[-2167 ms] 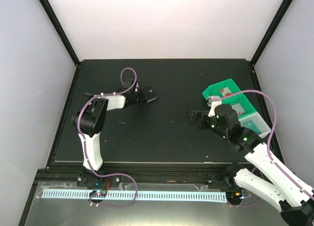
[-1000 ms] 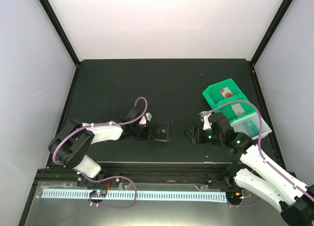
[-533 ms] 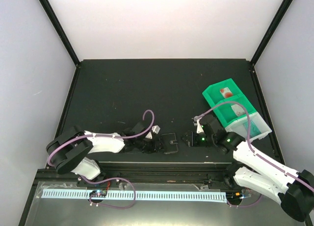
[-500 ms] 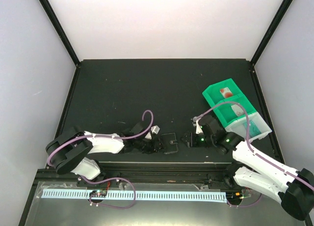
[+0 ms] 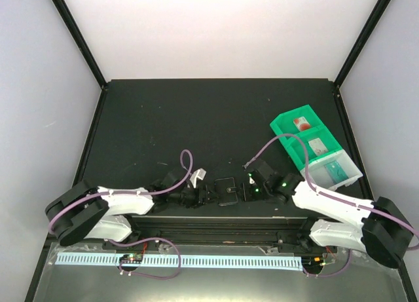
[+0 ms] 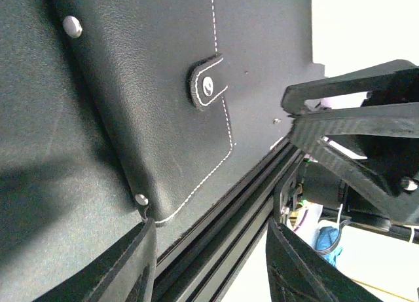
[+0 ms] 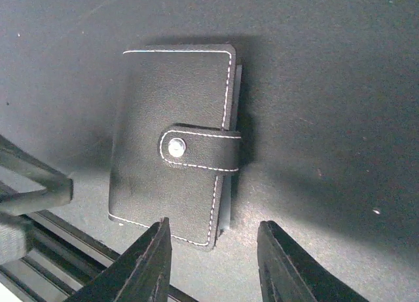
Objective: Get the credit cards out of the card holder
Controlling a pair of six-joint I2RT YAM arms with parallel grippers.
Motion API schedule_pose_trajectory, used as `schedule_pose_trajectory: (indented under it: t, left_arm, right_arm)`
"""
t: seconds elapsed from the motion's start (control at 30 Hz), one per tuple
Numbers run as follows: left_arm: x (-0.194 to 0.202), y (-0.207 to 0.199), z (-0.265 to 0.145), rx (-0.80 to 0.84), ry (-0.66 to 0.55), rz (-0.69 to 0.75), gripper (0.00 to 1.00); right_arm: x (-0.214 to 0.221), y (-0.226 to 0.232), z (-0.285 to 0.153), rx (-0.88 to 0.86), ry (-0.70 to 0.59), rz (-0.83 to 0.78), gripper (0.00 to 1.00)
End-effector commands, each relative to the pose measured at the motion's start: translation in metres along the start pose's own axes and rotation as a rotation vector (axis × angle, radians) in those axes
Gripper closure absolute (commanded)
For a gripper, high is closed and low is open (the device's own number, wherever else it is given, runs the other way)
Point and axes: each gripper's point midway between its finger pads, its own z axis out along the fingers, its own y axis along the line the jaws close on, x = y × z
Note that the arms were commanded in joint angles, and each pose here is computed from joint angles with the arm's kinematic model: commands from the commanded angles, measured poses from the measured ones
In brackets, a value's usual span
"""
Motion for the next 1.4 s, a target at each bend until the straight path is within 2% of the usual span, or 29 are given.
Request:
schedule_pose_trajectory:
  t: [0.0, 0.2, 0.33, 0.6, 0.77, 1.2, 1.37]
  left_arm:
    - [-0.012, -0.014, -0.014, 0.049, -0.076, 0.057, 0.53]
    - [-0.022, 0.007, -0.039, -0.119, -0.173, 0.099, 0.52]
    - [-0.024, 0.022, -0.057, -0.213, -0.22, 0.101, 0.48]
    - [-0.023, 0.015, -0.078, -0.127, -0.318, 0.092, 0.47]
    - [-0.023, 0.023, -0.086, -0.142, -0.361, 0.09, 0.46]
    - [-0.02, 0.028, -0.087, -0.128, -0.369, 0.073, 0.46]
    - [-0.02, 0.027, -0.086, -0.13, -0.363, 0.071, 0.46]
  right_arm:
    - [-0.017, 0.015, 0.002, 0.017, -0.047, -0.038, 0.62]
    - [-0.023, 0.025, 0.007, 0.04, -0.045, -0.078, 0.65]
    - [-0.021, 0.027, 0.014, 0.053, -0.023, -0.092, 0.66]
    - [-0.021, 0.037, 0.029, 0.083, 0.007, -0.105, 0.67]
    - [-0.017, 0.032, 0.04, 0.147, 0.036, -0.121, 0.67]
    - [-0.009, -0.003, 0.057, 0.405, 0.068, -0.18, 0.69]
    - [-0.017, -0.007, 0.052, 0.448, 0.038, -0.198, 0.77]
